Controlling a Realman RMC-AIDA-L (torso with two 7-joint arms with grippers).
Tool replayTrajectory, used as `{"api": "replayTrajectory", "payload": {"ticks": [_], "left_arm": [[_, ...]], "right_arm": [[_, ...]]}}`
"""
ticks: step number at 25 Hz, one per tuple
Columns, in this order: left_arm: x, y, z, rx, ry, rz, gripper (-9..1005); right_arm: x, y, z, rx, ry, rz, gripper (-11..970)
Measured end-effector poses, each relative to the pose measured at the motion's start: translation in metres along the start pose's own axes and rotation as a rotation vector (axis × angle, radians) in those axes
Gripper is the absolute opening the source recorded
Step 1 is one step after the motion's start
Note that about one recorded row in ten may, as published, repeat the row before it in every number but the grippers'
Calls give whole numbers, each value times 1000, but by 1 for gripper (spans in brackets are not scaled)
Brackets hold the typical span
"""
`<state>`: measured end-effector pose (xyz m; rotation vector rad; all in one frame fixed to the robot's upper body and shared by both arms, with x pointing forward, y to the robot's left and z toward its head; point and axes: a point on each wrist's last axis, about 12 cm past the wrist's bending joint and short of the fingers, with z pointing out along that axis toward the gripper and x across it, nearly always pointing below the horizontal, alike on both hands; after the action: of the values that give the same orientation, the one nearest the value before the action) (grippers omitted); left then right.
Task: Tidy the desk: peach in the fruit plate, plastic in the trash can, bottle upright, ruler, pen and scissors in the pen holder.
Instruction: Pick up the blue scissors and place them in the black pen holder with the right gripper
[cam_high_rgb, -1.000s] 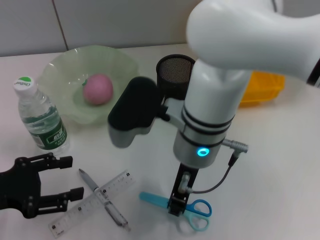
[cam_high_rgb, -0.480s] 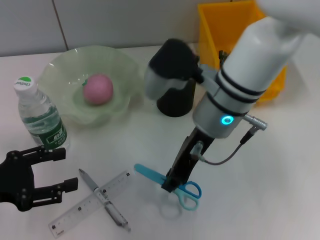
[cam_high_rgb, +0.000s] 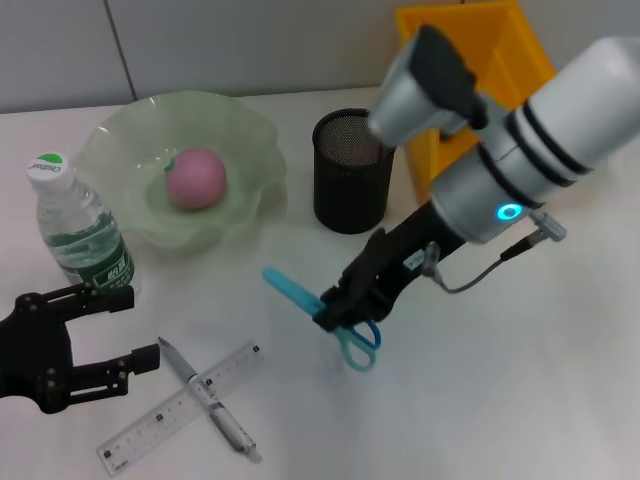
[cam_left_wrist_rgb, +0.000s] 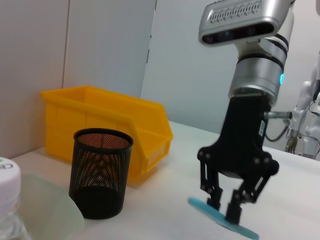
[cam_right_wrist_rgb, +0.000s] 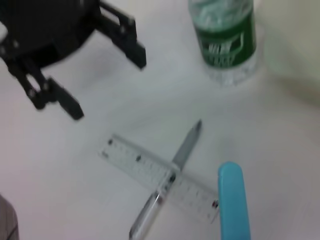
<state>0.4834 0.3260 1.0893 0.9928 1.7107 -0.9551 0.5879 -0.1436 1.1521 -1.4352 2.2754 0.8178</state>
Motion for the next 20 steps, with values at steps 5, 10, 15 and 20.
{"api": "replayTrajectory", "payload": {"ticks": [5, 10, 15, 20], "left_arm": [[1, 0, 1, -4, -11, -18, 782], [2, 0, 3, -5, -21, -25, 782], [2, 1, 4, -16, -40, -32, 782], [0, 2, 5, -23, -52, -30, 782]], "right_arm": [[8, -9, -13, 5, -124, -25, 220], [14, -15, -27, 20, -243, -30, 220], [20, -23, -49, 44, -445, -31, 220], [25, -28, -64, 81, -643, -54, 220]]}}
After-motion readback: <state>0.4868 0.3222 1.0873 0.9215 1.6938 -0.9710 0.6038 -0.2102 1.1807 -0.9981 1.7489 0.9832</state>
